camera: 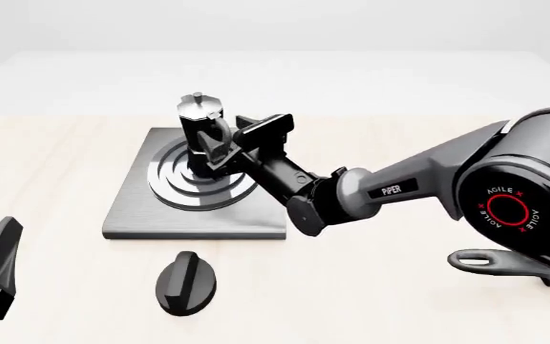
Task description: Put the moka pot on the stove.
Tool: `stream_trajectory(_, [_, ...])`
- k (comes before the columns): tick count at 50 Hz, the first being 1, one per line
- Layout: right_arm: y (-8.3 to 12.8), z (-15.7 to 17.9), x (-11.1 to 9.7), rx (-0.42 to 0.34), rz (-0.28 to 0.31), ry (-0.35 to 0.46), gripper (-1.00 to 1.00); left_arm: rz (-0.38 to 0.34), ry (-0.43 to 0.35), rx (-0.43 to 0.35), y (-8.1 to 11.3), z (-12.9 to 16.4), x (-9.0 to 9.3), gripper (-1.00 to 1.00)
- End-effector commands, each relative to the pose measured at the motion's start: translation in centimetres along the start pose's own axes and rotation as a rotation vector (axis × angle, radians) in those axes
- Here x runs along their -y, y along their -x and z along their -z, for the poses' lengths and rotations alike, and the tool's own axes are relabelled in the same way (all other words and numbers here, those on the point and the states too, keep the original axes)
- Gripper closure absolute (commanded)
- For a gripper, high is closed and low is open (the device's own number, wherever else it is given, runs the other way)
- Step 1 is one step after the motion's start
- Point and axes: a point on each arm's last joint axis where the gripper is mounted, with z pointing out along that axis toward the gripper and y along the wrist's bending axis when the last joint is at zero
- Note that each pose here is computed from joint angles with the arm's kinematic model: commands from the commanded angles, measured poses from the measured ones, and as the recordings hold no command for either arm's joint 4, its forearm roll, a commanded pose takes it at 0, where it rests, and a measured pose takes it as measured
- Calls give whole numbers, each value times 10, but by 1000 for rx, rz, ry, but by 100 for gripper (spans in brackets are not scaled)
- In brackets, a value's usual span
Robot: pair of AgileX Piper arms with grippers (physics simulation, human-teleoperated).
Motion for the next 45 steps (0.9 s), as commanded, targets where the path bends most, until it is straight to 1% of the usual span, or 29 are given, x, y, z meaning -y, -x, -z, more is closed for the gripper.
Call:
stream_trajectory(1, [0, -2, 1, -3, -6, -3, -100, 0, 0, 0, 0, 0, 0, -100])
stream_trajectory(19, [1, 2, 6, -4, -12, -13, -100, 0, 0, 0, 0, 0, 0, -100])
stream_trajectory(25, [4, 5, 5, -7, -12, -12, -100, 0, 0, 0, 0, 0, 0, -100])
stream_trajectory(31, [8, 7, 10, -4, -8, -23, -100, 0, 0, 0, 0, 0, 0, -100])
stream_trajectory(36, [11, 12, 6, -3, -9, -15, -100, 0, 0, 0, 0, 0, 0, -100])
stream_trajectory(45, [12, 16, 7, -9, -9, -18, -100, 0, 0, 0, 0, 0, 0, -100])
